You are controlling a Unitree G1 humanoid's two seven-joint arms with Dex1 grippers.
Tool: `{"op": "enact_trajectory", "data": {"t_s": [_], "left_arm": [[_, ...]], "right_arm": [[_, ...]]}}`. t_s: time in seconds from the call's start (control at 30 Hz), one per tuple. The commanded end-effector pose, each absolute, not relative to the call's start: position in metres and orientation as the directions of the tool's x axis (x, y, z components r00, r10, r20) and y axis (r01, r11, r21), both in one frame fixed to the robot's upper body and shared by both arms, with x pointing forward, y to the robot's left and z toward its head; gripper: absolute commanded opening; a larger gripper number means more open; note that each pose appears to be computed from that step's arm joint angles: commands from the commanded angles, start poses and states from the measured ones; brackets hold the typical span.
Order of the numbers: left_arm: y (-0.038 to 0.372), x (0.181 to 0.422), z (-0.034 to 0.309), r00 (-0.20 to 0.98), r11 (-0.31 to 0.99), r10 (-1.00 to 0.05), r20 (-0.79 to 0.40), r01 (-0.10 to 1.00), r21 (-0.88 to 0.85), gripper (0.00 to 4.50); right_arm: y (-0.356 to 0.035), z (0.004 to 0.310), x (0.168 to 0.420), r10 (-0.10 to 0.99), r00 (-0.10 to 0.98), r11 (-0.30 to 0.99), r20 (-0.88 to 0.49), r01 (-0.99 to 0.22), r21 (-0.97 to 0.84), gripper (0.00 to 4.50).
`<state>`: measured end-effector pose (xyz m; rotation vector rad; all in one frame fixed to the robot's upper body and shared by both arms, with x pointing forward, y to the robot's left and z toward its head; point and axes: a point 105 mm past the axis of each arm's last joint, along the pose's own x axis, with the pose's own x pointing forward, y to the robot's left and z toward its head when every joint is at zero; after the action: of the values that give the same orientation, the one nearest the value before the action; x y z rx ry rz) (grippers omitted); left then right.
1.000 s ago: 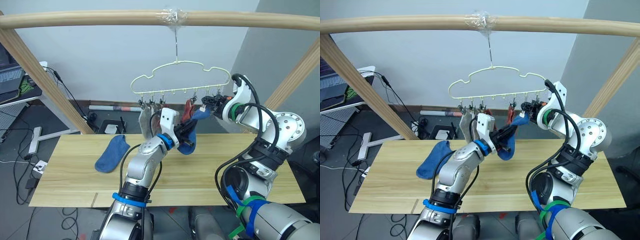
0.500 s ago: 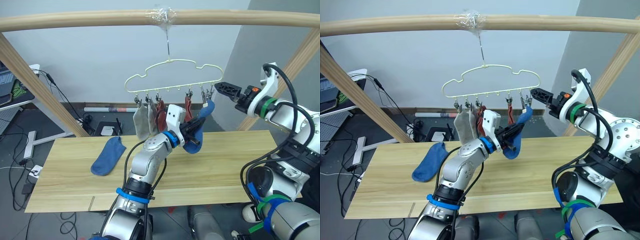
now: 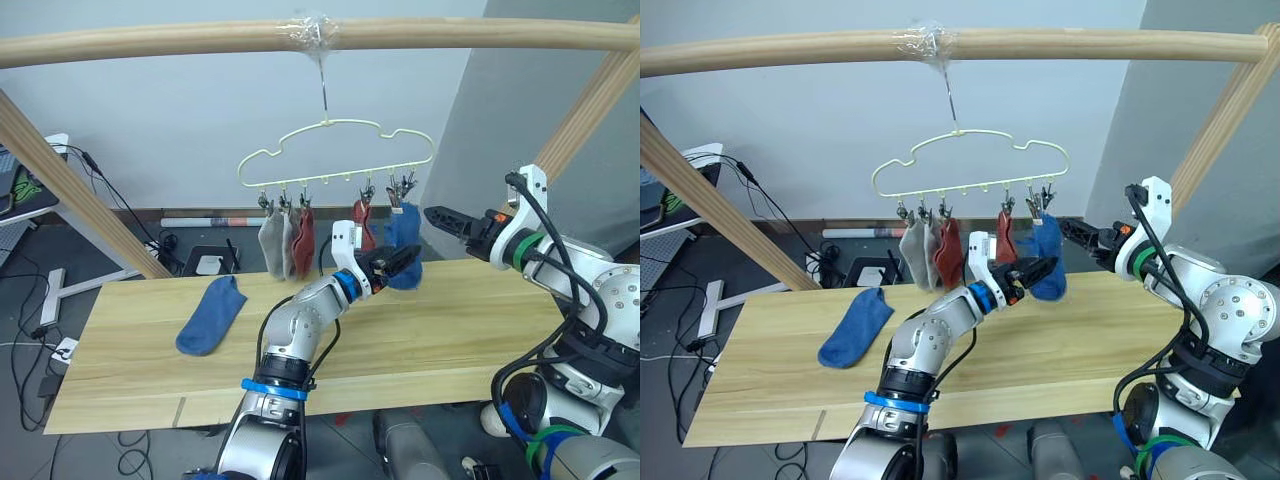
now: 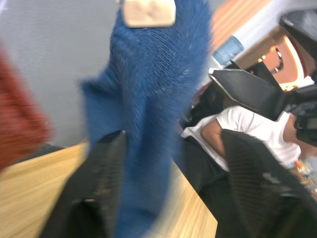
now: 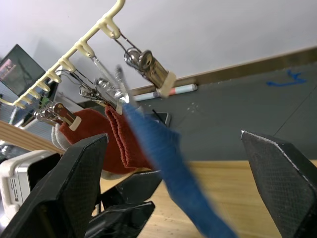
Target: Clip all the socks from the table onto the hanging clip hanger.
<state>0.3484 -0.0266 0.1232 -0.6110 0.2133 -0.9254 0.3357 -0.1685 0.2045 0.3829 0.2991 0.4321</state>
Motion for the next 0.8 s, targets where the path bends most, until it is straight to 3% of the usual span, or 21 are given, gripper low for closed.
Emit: {"op": "enact_trajectory", "data": {"t_s": [0.03,0.17,0.27,0.4,0.57,0.73,0.8], "left_arm": [[-0.011,0.346,0.109,0.605,0.491,-0.796,0.030,0.674,-0.552,4.46],[0.025,0.342,0.105,0.638,0.564,-0.770,-0.009,0.673,-0.480,4.46],[0.050,0.337,0.117,0.649,0.610,-0.761,-0.013,0.709,-0.354,4.46],[0.071,0.334,0.141,0.661,0.638,-0.750,0.024,0.732,-0.238,4.50],[0.102,0.314,0.186,0.628,0.628,-0.777,0.051,0.778,-0.010,4.50],[0.103,0.304,0.200,0.621,0.623,-0.781,0.071,0.782,0.023,4.50],[0.102,0.302,0.204,0.617,0.621,-0.783,0.076,0.782,0.054,4.50]], "right_arm": [[-0.174,0.209,0.333,0.407,0.899,0.891,-0.164,-0.351,0.287,4.50],[-0.168,0.208,0.337,0.345,0.934,0.938,-0.096,-0.339,0.073,4.50],[-0.160,0.209,0.343,0.299,0.954,0.954,-0.009,-0.299,0.033,4.50],[-0.152,0.209,0.346,0.267,0.962,0.961,0.062,-0.262,-0.088,3.62],[-0.140,0.199,0.355,0.164,0.978,0.986,0.130,-0.160,-0.043,3.47],[-0.136,0.197,0.360,0.136,0.979,0.991,0.150,-0.131,-0.041,2.05],[-0.133,0.200,0.364,0.135,0.976,0.991,0.168,-0.129,-0.047,2.05]]}}
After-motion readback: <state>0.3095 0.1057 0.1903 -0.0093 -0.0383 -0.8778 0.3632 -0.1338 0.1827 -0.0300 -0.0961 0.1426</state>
